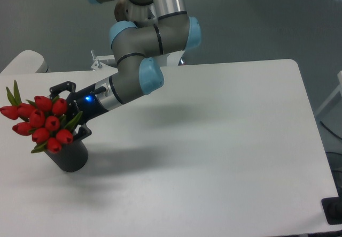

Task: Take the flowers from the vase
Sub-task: 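Push the gripper into the tulip stems and close around them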

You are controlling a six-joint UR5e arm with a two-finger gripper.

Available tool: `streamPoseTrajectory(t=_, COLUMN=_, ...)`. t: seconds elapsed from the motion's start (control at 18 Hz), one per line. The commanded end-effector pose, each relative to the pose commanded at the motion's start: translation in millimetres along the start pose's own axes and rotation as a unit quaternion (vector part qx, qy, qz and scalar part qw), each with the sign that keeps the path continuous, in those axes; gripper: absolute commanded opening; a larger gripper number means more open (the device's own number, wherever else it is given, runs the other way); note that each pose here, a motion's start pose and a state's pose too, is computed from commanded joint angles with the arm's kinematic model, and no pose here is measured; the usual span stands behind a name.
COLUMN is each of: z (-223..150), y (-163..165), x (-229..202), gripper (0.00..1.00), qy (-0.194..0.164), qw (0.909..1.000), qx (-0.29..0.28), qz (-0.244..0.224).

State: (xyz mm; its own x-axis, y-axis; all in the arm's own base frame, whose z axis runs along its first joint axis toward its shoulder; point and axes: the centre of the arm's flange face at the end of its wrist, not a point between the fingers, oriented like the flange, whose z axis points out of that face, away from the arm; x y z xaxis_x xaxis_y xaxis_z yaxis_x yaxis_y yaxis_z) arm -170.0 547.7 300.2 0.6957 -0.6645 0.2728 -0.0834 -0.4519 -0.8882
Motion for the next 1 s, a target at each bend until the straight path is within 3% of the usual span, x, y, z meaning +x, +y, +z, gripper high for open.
streamPoseTrajectory(t=0.06, z=-1, y=-1, x=1, gripper=0.35, qy=-0.001, qw=1.0, qx=0.0, qz=0.0)
streamPoseTrajectory(t=0.22, z=-2, y=-5, x=3, gripper=0.24, qy=-0.003, qw=1.0, qx=0.001, qz=0.005)
streamPoseTrajectory(t=0.67, z=-10, y=-24, x=9, gripper=0.23, qy=-0.005, qw=0.9998, qx=0.019, qz=0.009)
streamPoseTrajectory(t=1.0, z=-26, y=-71, x=0, gripper=0.24, qy=-0.012, qw=0.9988, qx=0.045, qz=-0.015)
